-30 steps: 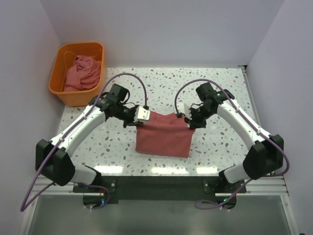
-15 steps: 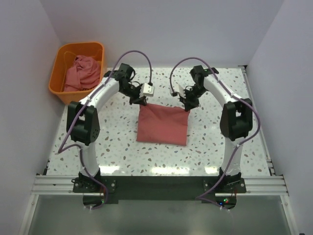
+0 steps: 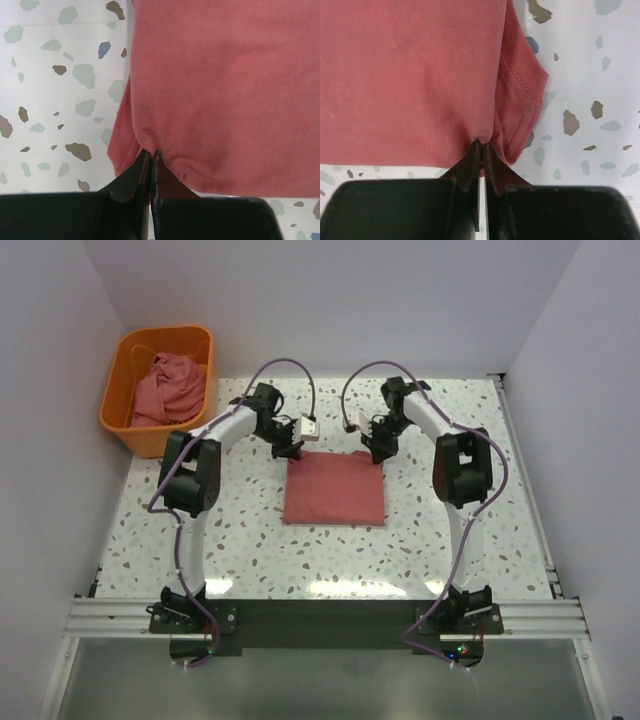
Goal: Fold and stack the t-shirts
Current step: Fold the tshirt
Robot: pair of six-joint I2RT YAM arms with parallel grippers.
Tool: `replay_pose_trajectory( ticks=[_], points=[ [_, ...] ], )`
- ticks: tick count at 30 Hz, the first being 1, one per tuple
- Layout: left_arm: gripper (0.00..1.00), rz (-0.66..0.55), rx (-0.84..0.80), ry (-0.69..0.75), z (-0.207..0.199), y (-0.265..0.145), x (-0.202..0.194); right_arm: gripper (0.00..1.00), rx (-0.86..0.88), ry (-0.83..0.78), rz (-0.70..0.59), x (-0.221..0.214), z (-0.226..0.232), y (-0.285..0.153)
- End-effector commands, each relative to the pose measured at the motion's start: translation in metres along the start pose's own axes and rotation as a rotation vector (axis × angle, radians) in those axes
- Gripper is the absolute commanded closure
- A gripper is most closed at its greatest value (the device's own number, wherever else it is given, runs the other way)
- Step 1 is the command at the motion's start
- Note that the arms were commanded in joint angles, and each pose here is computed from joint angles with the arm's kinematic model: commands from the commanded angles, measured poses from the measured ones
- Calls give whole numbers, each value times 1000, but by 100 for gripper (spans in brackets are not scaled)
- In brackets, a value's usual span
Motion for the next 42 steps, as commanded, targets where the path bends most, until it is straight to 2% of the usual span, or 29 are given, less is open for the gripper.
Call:
replay_pose_trajectory(
  ticks=[1, 10, 11, 12, 13, 14, 15, 16, 17, 20, 22, 23, 24, 26, 27, 29, 30, 33, 37, 41, 42],
  points=[
    [96, -14, 90, 3, 10, -5, -7, 100, -106, 13, -42, 13, -17, -11],
    [91, -68, 125, -4, -1, -31, 6, 100, -143, 86, -133, 28, 7, -41],
    [85, -73, 143, 1, 0, -33, 8, 100, -152, 106, -143, 29, 9, -43],
    [80, -74, 143, -15, -5, -35, 7, 92, -161, 116, -153, 30, 11, -45],
    [67, -76, 148, -27, -6, -38, 5, 72, -174, 123, -164, 31, 10, -46],
    [61, -83, 155, -37, -6, -40, 4, 63, -182, 140, -169, 32, 9, -46],
    [52, -89, 166, -77, -8, -45, 0, 42, -198, 192, -171, 33, 8, -47],
    [40, -97, 175, -92, -8, -47, 0, 38, -242, 212, -182, 35, 3, -48],
    [38, -115, 205, -91, -4, -51, 2, 37, -277, 243, -182, 36, 0, -50],
    [33, -185, 282, -136, 0, -68, 14, 42, -318, 343, -236, 45, 6, -63],
    [32, -241, 297, -193, -6, -75, 28, 52, -285, 365, -299, 53, 17, -70],
    [32, -284, 314, -195, -4, -78, 36, 56, -263, 425, -323, 56, 23, -70],
    [32, -321, 308, -284, -11, -79, 44, 66, -228, 459, -337, 56, 29, -65],
    [36, -387, 248, -325, -20, -75, 59, 73, -119, 550, -371, 58, 43, -56],
    [37, -408, 201, -404, -31, -67, 67, 78, -82, 581, -383, 58, 47, -52],
    [41, -452, 152, -475, -45, -52, 68, 80, 15, 660, -405, 55, 53, -38],
    [42, -470, 114, -570, -52, -44, 70, 82, 35, 674, -416, 54, 52, -33],
    [45, -491, 75, -712, -59, -23, 57, 83, 96, 727, -425, 47, 46, -10],
    [46, -460, 105, -821, -48, -5, 32, 83, 86, 805, -445, 30, 18, 10],
    [47, -417, 172, -948, -21, 9, -7, 82, 48, 853, -490, 20, -16, 11],
    [47, -430, 207, -952, -5, 0, -11, 81, 34, 860, -493, 16, -22, 14]
  ],
)
Point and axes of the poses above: each gripper's point midway between its finger pads, its own y axis out along the fingers, its own z axis along the line the jaws close on, x = y × z, the point moved 9 cm from there along -y, back along the fingers, and after that the axes turned 4 degrees about y, right-handed, at the moved point
